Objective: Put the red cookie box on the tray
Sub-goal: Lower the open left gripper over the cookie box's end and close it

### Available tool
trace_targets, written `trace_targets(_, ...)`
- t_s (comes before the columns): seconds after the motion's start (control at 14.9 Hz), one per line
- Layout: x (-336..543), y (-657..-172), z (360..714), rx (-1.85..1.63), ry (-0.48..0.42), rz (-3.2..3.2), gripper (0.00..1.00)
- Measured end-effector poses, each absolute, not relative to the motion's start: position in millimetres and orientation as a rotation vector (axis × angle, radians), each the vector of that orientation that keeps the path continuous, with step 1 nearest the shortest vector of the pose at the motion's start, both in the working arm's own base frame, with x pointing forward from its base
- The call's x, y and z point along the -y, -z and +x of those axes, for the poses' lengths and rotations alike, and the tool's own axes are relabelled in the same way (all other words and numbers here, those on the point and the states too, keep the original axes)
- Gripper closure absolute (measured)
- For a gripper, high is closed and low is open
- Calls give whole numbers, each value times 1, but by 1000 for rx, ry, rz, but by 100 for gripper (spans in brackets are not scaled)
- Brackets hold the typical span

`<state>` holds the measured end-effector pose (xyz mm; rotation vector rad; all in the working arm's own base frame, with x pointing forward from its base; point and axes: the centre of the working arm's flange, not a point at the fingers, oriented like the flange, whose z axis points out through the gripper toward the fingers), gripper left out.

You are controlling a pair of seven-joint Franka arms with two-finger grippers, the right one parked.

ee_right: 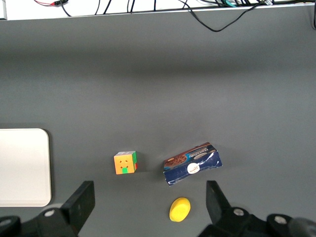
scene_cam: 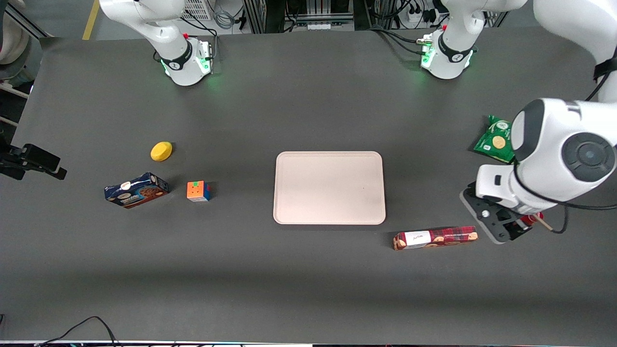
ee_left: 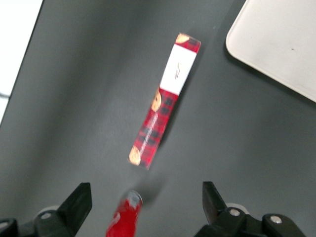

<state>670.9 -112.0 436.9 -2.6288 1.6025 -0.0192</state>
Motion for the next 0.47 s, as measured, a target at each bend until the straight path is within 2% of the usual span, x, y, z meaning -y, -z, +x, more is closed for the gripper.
trace_targets(0.2,122,-388,679,-1688,62,-2621,0)
trace_targets(0.47,118,-327,682,-1813,28,-2593,2)
